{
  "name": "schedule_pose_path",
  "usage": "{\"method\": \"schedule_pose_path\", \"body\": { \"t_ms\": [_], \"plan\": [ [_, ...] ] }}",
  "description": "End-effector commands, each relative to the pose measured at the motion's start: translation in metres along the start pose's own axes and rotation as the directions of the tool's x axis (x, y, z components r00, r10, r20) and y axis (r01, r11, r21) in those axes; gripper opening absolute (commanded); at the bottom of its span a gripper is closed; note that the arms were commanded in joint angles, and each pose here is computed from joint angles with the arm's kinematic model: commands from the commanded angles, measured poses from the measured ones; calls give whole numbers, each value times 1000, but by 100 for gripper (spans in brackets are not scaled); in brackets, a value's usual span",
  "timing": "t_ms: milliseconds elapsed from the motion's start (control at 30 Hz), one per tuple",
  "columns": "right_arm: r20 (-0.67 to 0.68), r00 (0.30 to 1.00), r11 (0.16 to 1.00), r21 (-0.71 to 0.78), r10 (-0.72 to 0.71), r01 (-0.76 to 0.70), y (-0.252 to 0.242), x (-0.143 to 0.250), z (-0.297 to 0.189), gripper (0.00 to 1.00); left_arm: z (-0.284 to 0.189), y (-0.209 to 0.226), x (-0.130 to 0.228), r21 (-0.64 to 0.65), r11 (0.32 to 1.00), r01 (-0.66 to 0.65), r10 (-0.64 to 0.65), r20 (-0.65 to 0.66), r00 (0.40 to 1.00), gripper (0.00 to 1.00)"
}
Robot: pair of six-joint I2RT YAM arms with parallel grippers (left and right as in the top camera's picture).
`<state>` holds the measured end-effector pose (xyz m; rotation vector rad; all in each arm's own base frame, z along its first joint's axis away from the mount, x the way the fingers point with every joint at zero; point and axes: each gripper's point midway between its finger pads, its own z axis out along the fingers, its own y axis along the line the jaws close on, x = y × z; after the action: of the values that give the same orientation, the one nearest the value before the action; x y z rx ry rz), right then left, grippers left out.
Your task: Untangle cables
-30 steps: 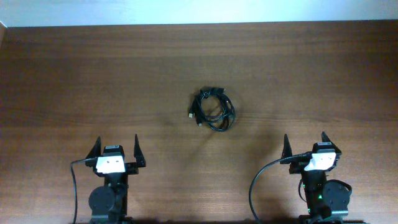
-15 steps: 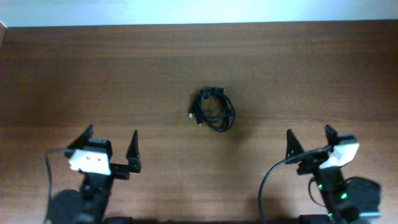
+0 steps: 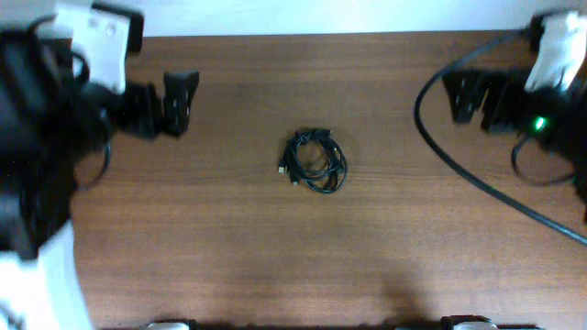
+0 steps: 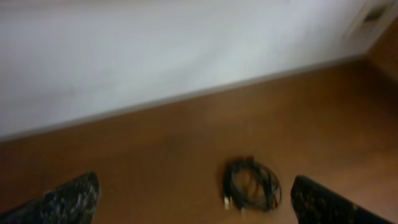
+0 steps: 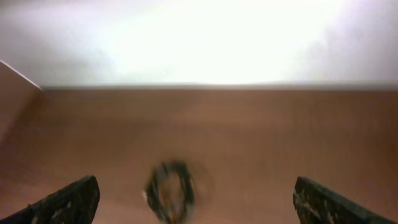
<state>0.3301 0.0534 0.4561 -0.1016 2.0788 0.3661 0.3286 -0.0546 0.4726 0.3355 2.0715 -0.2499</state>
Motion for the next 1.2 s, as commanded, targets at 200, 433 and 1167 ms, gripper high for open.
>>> {"method": "schedule_pose_path", "body": {
  "t_ms": [200,433,1167],
  "plan": [
    [-76,984,984,69,-159,165,-26,-27,52,97,99,16,-24,106,994,25,-20,-49,999,99],
    [-369,925,992,56,-89,117,-59,38,138,92,155,40,2,35,997,66,-60,-160,985,99],
    [95,952,957,51,-291,287,-6,-86,59,88,140,-16,-96,176,983,-57,20,207,978,99]
  ]
}}
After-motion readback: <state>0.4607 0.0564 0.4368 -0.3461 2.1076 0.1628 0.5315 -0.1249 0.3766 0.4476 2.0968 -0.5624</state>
